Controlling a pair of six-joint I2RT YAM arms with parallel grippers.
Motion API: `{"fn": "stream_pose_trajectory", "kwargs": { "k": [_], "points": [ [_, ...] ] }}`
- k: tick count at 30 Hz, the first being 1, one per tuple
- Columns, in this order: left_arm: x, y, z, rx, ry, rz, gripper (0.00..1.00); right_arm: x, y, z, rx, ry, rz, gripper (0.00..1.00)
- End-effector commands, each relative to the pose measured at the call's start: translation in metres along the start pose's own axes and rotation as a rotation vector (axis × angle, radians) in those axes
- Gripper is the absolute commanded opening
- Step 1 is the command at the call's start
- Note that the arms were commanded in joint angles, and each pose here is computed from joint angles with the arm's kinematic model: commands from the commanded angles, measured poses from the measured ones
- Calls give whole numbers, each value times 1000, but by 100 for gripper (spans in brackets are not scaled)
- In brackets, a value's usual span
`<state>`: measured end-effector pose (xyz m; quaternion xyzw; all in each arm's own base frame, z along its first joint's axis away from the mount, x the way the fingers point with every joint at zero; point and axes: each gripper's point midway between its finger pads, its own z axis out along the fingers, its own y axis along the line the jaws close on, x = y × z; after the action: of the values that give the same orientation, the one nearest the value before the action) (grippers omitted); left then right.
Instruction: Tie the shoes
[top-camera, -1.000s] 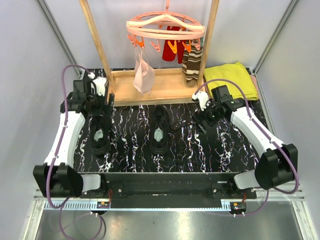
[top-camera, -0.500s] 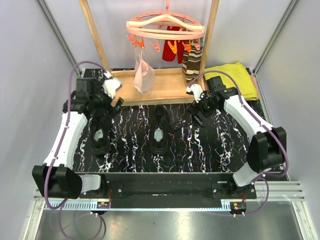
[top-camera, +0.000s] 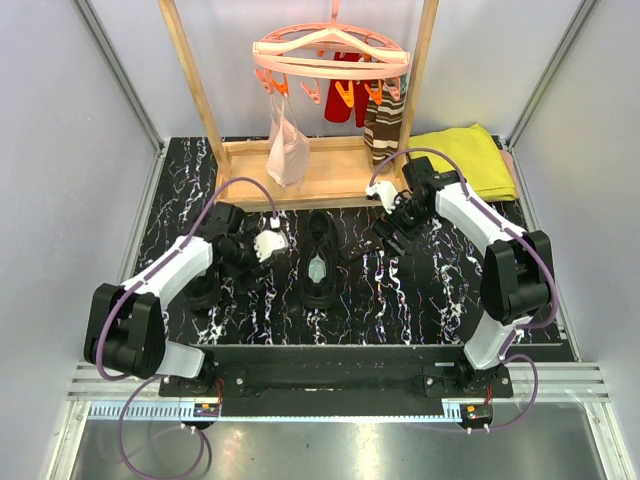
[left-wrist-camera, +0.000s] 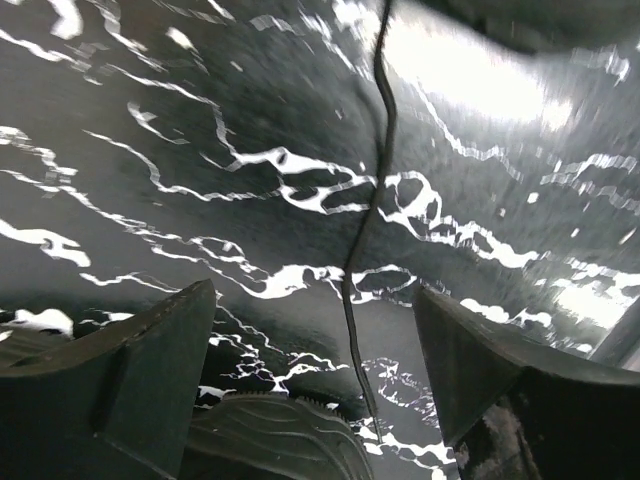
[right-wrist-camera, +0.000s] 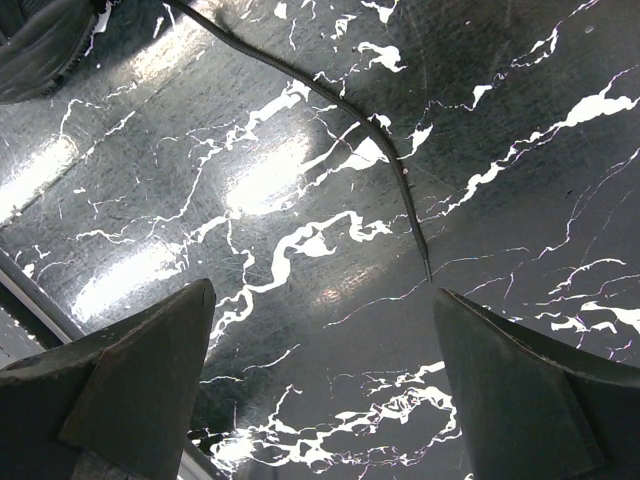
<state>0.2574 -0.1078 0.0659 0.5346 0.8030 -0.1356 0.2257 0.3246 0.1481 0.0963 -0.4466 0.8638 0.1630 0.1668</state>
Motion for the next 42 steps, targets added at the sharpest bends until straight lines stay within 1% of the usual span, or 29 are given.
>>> {"fn": "stream_pose_trajectory", "kwargs": {
  "k": [1,5,9,14,17,18,20,21,23,24,25,26,27,29,30,31,33,36,39,40,42],
  "points": [
    [20,5,7,-33,66,129,82,5,-4,0,6,19,-18,100],
    [38,-2,11,-19,117,145,81,9,-9,5,12,34,-19,100],
    [52,-7,15,-6,162,129,79,10,-16,10,20,39,-26,100],
    [76,-6,20,-16,255,128,76,6,-22,14,18,40,-30,100],
    [86,-8,21,-13,287,141,68,5,-24,15,15,39,-34,100],
    [89,-9,22,-8,297,139,61,5,-23,16,11,38,-33,100],
    [90,-10,24,3,303,135,51,4,-24,19,7,35,-33,100],
    [84,-8,24,6,285,131,38,3,-25,19,4,30,-32,100],
    [73,-7,22,14,253,107,23,0,-27,22,9,18,-31,100],
    [54,0,19,7,194,108,17,0,-28,24,11,17,-32,100],
    [43,2,16,2,159,90,2,1,-30,26,12,19,-31,100],
    [29,5,10,-14,117,89,0,0,-32,27,17,15,-34,100],
    [12,7,6,-18,56,59,0,1,-34,29,18,17,-32,100],
    [-28,25,-16,-80,-53,53,0,0,-37,30,22,16,-38,100],
    [-44,25,-23,-80,-108,18,0,0,-39,30,24,13,-39,100],
    [-65,33,-37,-108,-165,24,0,0,-41,32,24,11,-50,100],
    [-87,32,-51,-110,-247,25,0,2,-42,36,14,13,-68,100],
    [-101,30,-61,-103,-302,30,0,3,-48,45,7,21,-107,96],
    [-102,29,-62,-104,-307,35,0,0,-59,54,20,29,-145,92],
    [-101,29,-62,-106,-306,38,0,-6,-63,54,30,22,-158,88],
    [-100,28,-62,-104,-304,37,0,-7,-68,60,26,27,-152,82]
  ]
}}
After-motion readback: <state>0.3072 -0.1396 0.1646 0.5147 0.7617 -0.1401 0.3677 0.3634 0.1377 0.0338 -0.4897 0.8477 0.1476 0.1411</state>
